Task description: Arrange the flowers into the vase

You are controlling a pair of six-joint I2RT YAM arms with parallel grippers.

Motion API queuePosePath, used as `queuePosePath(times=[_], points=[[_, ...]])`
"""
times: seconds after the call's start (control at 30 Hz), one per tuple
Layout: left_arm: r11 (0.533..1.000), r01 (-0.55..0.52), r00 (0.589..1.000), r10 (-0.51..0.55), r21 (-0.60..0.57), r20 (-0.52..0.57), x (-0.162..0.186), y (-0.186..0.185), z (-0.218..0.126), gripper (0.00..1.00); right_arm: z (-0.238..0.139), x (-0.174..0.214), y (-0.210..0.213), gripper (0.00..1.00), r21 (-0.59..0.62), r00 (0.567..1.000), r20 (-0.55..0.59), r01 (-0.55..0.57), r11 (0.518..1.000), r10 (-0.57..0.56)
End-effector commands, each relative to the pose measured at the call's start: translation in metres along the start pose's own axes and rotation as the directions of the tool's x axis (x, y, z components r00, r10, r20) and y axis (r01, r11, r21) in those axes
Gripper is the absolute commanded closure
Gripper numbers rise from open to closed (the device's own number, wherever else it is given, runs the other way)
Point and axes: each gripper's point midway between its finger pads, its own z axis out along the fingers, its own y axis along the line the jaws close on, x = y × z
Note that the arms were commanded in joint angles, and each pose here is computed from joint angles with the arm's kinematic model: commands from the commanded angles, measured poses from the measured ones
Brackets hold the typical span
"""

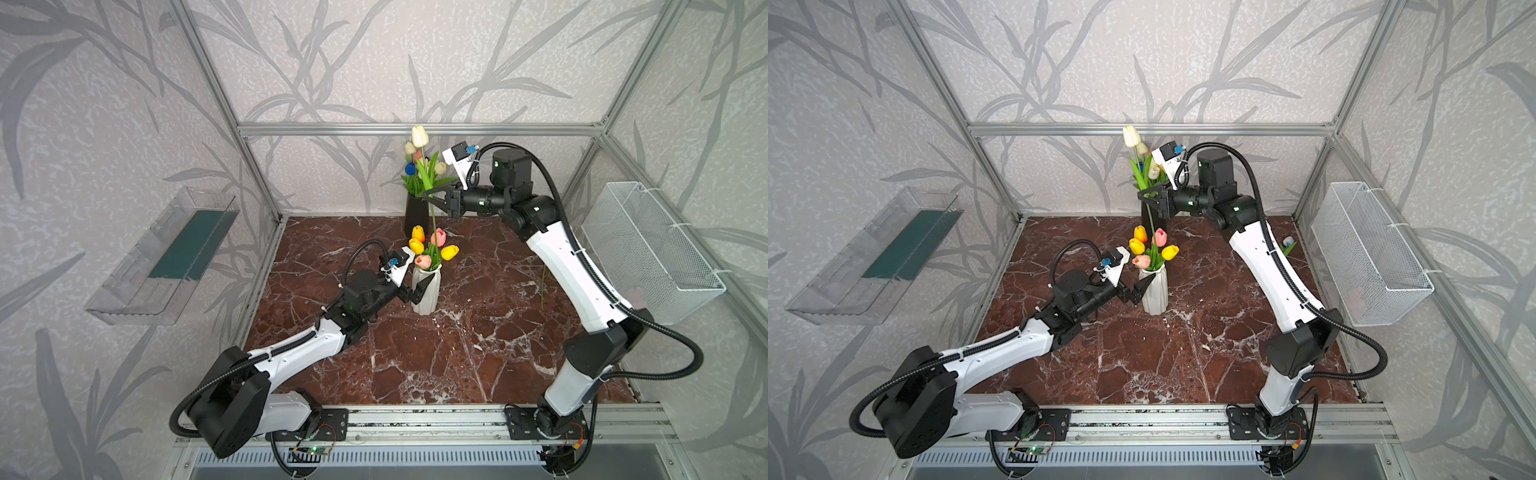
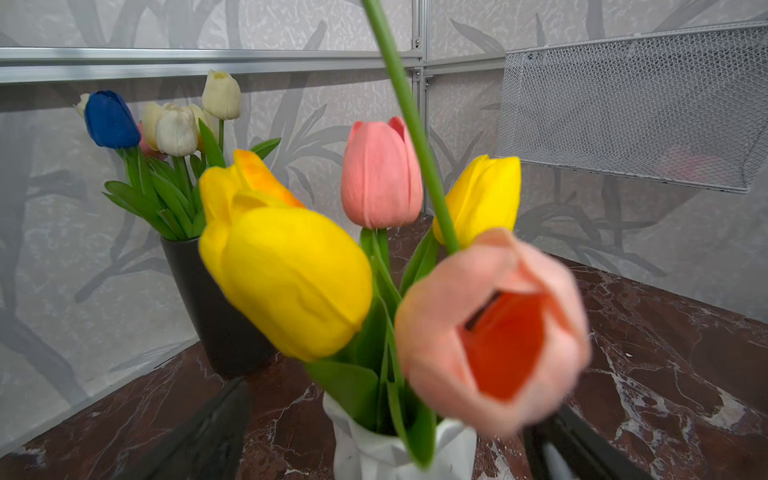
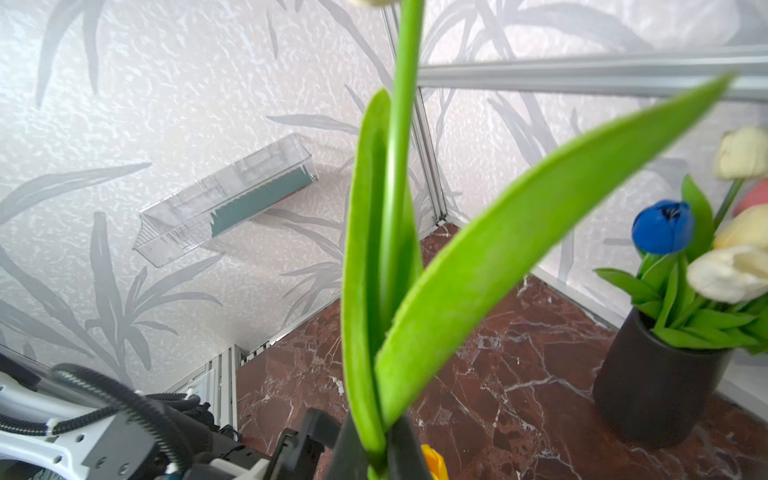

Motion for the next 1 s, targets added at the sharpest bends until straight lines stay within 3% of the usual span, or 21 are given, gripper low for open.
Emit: queuePosePath(times=[0.0,0.17,0.3,0.53,0.73,0.97], points=[[1.0,-0.014,0.997,0.013,0.003,0.082,-0.031,0.003,0.01,0.0,-0.021,-0.023,0.02,0.94,0.016,0.995,0.079,0.057,0.998,-0.058],[1.0,-0.021,0.997,0.021,0.0,0.07,-0.031,0.005,0.02,0.11,-0.046,-0.034,0.029,0.95,0.085,0.982,0.149,0.104,0.991,-0.116],[1.0,-0.03,0.999,0.03,-0.002,0.025,-0.024,0.007,0.032,0.08,-0.072,-0.04,0.032,0.94,0.176,0.964,0.221,0.111,0.978,-0.149],[0.999,-0.029,0.999,0.03,0.039,-0.018,-0.015,0.001,0.045,0.03,-0.083,-0.027,0.03,0.94,0.215,0.963,0.227,0.097,0.972,-0.147],[0.999,-0.033,0.998,0.033,-0.01,-0.046,-0.008,0.01,0.056,0.14,-0.085,-0.021,0.034,0.94,0.193,0.957,0.255,0.089,0.977,-0.138],[0.998,-0.047,0.998,0.045,-0.043,-0.053,-0.009,0.017,0.058,0.34,-0.083,-0.003,0.029,0.94,0.186,0.96,0.258,0.058,0.981,-0.106]])
